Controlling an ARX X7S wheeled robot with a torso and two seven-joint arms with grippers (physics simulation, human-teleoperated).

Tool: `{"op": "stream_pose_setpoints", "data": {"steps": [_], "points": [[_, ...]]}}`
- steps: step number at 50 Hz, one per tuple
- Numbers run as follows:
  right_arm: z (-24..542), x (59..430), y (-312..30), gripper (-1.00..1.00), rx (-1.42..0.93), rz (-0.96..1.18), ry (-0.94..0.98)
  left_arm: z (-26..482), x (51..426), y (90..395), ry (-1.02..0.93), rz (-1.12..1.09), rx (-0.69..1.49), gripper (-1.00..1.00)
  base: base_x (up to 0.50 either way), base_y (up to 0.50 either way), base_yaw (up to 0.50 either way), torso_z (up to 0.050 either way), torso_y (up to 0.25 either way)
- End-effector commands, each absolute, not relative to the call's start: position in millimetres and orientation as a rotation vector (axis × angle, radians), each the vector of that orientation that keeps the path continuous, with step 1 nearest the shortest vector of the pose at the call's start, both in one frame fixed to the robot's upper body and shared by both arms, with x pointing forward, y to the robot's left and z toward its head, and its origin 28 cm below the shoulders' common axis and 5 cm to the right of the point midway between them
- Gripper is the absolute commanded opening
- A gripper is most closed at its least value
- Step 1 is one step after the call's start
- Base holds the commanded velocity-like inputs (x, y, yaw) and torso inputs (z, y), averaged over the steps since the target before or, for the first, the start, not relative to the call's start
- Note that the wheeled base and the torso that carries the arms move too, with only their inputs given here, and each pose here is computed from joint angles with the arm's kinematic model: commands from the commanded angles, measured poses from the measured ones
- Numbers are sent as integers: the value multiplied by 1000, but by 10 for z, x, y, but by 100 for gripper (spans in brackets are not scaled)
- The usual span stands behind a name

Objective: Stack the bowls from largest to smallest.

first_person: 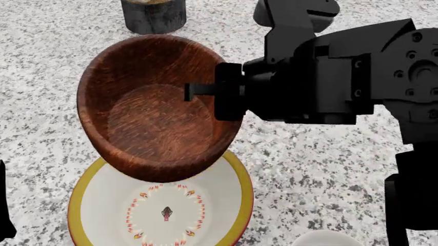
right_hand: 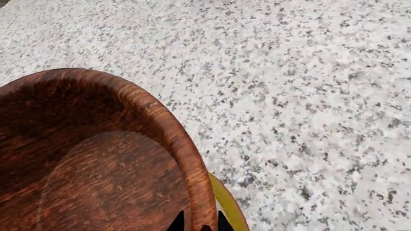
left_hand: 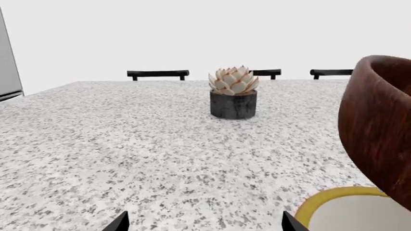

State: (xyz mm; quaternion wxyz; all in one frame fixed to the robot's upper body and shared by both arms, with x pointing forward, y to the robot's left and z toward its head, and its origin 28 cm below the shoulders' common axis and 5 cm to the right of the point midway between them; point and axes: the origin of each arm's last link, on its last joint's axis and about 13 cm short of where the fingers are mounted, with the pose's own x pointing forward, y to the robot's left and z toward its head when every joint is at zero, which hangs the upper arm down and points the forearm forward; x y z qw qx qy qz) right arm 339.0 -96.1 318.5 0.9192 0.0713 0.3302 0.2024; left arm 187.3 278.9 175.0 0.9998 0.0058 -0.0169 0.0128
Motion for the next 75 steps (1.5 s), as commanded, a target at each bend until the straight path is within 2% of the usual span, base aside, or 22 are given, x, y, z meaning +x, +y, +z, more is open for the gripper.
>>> {"op": "stream_pose_setpoints", "data": {"steps": [1, 14, 38, 56, 57, 72, 75], "points": [[2883, 3363, -737, -100, 115, 478, 740, 1751, 1872, 2809, -39, 29, 5, 100, 0, 0, 0, 0, 0], [2663, 3298, -756, -100, 94, 486, 804, 1742, 1873, 2792, -32, 26, 8, 100, 0, 0, 0, 0, 0], [2291, 3397, -694, -100, 98, 456, 862, 1761, 1865, 2844, -34, 42, -3, 100, 0, 0, 0, 0, 0], [2370, 3395, -715, -100, 104, 467, 848, 1753, 1871, 2838, -32, 40, -1, 100, 1, 0, 1, 0, 0], [2388, 3394, -718, 100, 121, 475, 851, 1753, 1872, 2838, -32, 40, -1, 100, 0, 0, 0, 0, 0], [2724, 3314, -788, 100, 135, 478, 734, 1751, 1875, 2831, -33, 34, -7, 100, 0, 0, 0, 0, 0], [2774, 3263, -830, 100, 71, 441, 695, 1752, 1874, 2819, -33, 29, -5, 100, 0, 0, 0, 0, 0]]}}
